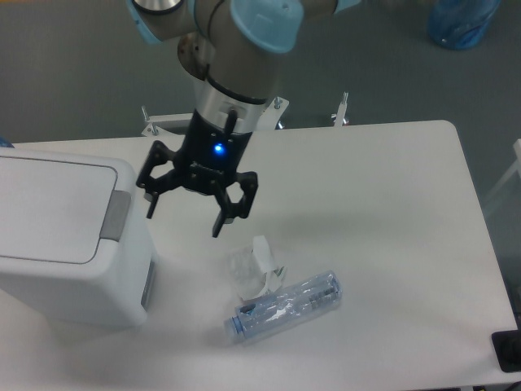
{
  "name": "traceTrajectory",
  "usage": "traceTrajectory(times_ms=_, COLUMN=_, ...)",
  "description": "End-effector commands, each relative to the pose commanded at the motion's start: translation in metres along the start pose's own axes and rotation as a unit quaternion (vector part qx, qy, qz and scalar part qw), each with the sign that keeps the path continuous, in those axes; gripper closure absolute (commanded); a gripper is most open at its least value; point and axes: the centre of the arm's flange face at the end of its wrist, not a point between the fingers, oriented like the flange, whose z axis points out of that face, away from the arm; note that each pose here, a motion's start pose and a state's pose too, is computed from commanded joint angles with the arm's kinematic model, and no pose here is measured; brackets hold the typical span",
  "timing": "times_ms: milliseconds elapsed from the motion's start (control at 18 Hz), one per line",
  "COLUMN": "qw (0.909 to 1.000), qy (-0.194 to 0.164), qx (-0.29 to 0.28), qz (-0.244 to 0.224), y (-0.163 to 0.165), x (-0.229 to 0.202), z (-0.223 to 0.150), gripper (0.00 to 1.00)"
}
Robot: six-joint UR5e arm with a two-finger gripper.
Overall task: Open the trash can
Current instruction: 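Move the open gripper across the table toward the trash can lid, then push the gripper against the lid edge and lift the lid open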
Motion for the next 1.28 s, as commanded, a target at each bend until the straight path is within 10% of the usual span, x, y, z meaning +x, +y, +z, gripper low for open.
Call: traceTrajectory(times_ms=1278, qw=0.9999, qy=0.009, qx=-0.010, qz=0.010, y=0.005, x=0.008, z=0.026, gripper=0.00)
